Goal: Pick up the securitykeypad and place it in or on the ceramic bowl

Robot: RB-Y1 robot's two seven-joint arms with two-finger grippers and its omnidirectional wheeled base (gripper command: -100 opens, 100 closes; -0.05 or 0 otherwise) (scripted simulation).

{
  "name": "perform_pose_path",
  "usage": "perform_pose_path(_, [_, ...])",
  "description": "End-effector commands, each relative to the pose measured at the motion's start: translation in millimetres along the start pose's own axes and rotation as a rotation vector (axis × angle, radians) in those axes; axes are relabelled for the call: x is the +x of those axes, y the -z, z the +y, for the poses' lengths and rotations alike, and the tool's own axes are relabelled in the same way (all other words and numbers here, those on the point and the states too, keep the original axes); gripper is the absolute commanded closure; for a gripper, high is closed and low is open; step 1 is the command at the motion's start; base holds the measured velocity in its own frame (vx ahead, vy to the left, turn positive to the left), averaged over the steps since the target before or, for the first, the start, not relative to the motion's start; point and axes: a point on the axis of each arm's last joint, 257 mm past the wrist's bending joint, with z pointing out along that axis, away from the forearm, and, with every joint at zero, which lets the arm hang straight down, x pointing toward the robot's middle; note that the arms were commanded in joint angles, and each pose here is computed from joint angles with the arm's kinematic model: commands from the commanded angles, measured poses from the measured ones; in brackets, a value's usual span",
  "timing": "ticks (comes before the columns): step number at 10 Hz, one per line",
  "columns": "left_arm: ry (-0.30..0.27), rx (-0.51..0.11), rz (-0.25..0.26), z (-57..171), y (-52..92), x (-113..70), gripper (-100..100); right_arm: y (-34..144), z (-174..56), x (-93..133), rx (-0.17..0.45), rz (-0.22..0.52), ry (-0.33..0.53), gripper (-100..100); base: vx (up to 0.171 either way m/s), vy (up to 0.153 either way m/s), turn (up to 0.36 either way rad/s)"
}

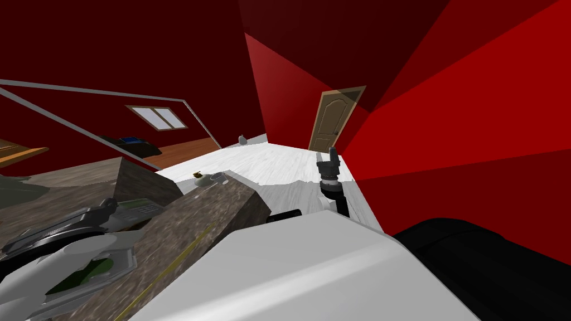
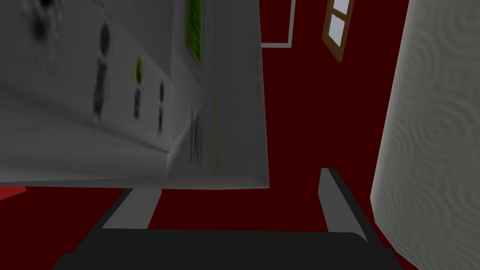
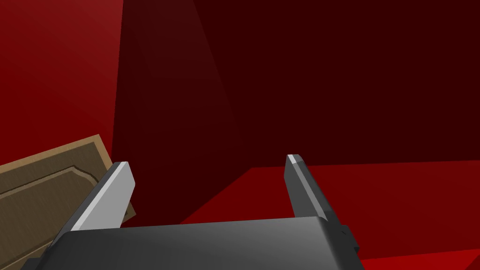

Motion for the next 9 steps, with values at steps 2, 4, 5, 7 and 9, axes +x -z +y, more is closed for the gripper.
perform_pose_path(2, [0.0,0.0,0.0,0,0.0,0.0,-100,0.0,0,0,0.0,0.0,0.0,0,0.0,0.0,0.0])
perform_pose_path(4, [0.0,0.021,0.002,-7,-0.2,-4.4,-100,0.0,0,0,0.0,0.0,0.0,0,0.026,-0.001,0.062])
perform_pose_path(5, [0.0,0.042,0.004,-15,-0.1,-8.7,-100,0.0,0,0,0.0,0.0,0.0,0,0.136,-0.002,0.262])
perform_pose_path(7, [0.0,0.085,0.01,-31,1.0,-16.6,-100,0.1,0,0,0.0,0.0,0.0,0,0.115,-0.046,0.219])
perform_pose_path(9, [-0.002,0.131,0.017,-47,3.1,-23.8,-100,0.0,0,0,0.0,0.0,0.0,0,0.073,-0.081,0.247])
